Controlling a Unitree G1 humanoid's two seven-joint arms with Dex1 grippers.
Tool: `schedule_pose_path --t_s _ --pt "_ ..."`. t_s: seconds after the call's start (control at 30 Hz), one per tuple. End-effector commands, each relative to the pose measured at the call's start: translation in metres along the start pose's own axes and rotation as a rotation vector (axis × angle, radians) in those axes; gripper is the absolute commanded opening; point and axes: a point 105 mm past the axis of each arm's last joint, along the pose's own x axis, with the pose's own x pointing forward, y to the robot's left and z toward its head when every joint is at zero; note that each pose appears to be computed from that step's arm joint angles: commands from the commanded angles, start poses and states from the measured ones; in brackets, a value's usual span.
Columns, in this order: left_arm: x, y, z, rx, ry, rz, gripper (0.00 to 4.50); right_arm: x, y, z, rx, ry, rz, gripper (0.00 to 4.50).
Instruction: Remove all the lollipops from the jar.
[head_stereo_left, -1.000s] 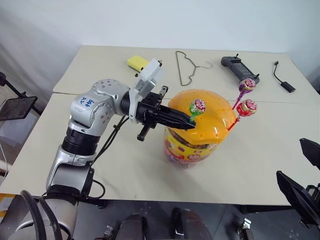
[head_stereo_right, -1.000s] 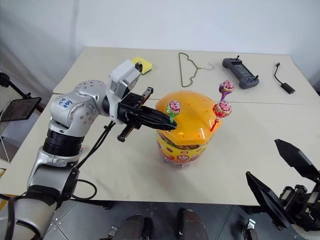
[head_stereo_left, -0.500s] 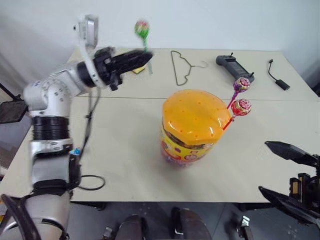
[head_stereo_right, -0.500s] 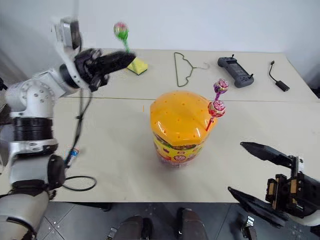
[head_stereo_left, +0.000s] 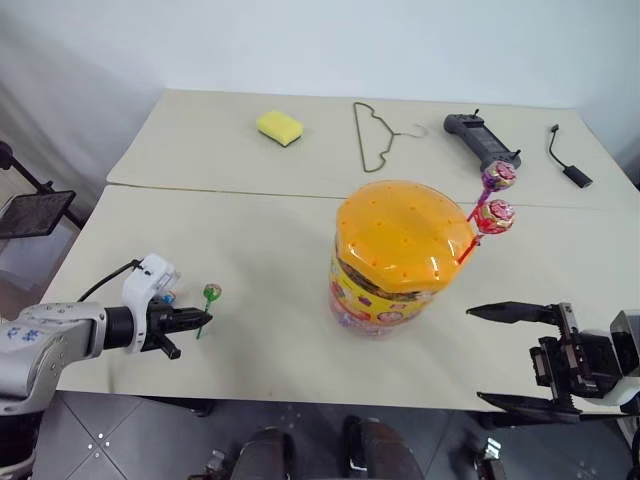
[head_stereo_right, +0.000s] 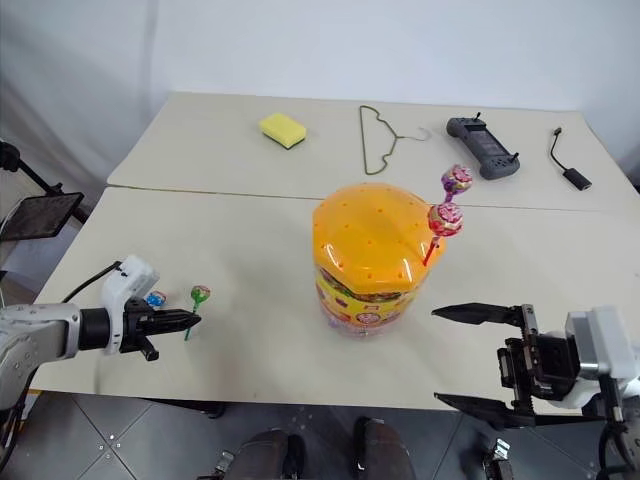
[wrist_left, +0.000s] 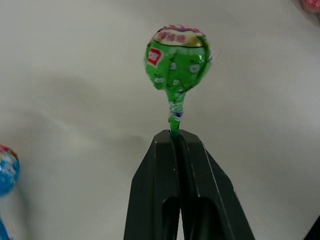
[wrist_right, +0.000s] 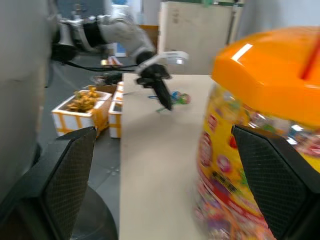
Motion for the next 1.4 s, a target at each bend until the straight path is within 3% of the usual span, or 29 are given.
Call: schedule_pose_path --t_s 0.03,0.13,0.27,0.4,0.5,0.7,1.13,1.4 --pt "-0.003 0.004 0.007 0.062 -0.045 0.042 1.20 -0.007 -0.010 0.003 -0.041 0.008 -0.094 4.50" --pt "-0.010 0.003 0.019 0.142 -0.119 -0.023 2.07 -0.012 -0.028 0.016 -0.030 -0.060 -0.248 4.50" --pt "-0.034 0.002 0.054 0.295 -0.340 -0.146 3.33 -0.016 -0.045 0.032 0.009 -0.104 -0.393 4.50" --pt "-0.056 -0.011 0.093 0.313 -0.566 -0.312 3.33 -0.008 -0.058 0.043 0.013 -0.112 -0.464 4.50" --pt "-0.063 -0.040 0.123 0.314 -0.722 -0.524 3.33 0.000 -0.073 0.048 0.008 -0.102 -0.499 4.50" --pt "-0.064 -0.078 0.153 0.352 -0.913 -0.749 3.33 0.012 -0.090 0.057 0.013 -0.123 -0.475 4.50" --pt "-0.051 -0.096 0.167 0.349 -1.018 -0.848 3.33 0.039 -0.098 0.050 0.073 -0.083 -0.323 4.50" --pt "-0.045 -0.091 0.157 0.280 -1.039 -0.913 3.36 0.041 -0.106 0.057 0.076 -0.150 -0.327 1.84"
